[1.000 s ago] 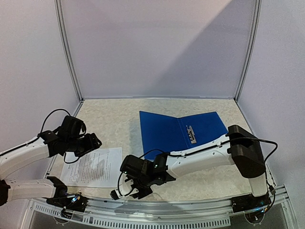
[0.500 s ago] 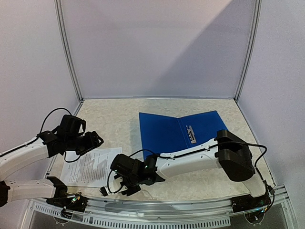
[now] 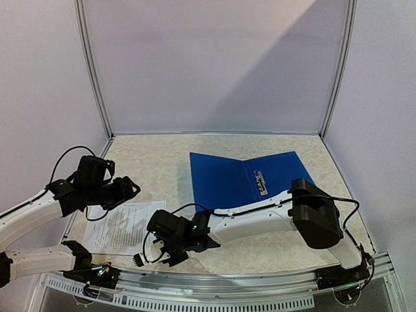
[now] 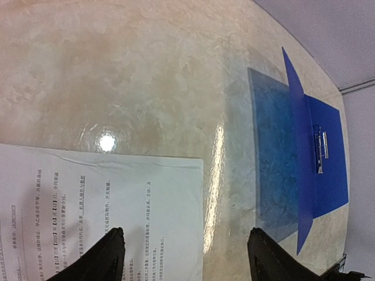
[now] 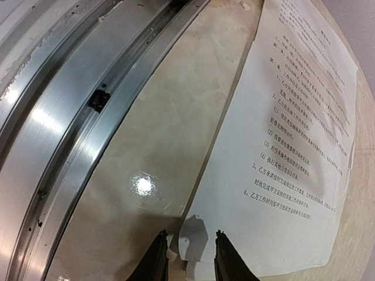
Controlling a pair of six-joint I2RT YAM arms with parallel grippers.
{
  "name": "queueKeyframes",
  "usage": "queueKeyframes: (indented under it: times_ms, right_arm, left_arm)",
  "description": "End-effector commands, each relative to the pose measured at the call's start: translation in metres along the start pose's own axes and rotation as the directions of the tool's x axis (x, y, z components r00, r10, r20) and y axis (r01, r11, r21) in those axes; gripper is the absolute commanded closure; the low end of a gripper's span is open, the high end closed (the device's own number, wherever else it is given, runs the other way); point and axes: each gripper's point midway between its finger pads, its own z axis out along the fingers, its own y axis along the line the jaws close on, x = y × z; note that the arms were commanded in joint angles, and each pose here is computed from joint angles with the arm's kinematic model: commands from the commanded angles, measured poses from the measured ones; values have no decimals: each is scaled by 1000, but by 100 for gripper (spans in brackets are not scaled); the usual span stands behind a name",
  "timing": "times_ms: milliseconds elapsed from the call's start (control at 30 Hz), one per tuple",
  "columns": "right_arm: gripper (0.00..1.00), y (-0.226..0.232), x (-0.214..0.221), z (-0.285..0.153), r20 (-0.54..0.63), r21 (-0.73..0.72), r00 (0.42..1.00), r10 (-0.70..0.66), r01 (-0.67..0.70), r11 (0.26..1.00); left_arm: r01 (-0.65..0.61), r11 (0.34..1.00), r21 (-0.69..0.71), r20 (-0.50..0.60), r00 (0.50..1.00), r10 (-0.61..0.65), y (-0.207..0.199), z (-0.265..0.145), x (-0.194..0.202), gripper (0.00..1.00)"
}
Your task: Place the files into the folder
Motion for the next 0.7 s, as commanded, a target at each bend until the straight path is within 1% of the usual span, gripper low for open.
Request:
queueKeyframes:
  times_ms: [0, 167, 333, 467, 567, 667]
  right_arm:
    - [73, 26, 39, 21, -143, -59, 990, -9, 1, 998]
    - [76, 25, 45, 24, -167, -45, 986, -17, 9, 999]
    - [84, 28, 47, 27, -171, -56, 985, -16, 6, 998]
    - [100, 23, 40, 25, -161, -62, 987, -14, 4, 998]
    - [100, 13, 29, 19, -140, -42, 990, -10, 5, 999]
    - [100, -8, 11, 1, -92, 16, 996, -7, 9, 1000]
  left_arm:
    - [3, 1000, 10, 14, 1000, -3, -2, -2, -6, 27]
    - [-5, 1000, 5, 17, 1000, 5, -2, -5, -7, 28]
    - [-10, 1000, 5, 17, 1000, 9, -3, -7, -7, 28]
    - [-3, 1000, 6, 18, 1000, 3, -1, -7, -6, 28]
    - [1, 1000, 11, 21, 1000, -1, -2, -9, -6, 28]
    - [6, 1000, 12, 27, 1000, -6, -2, -12, -7, 29]
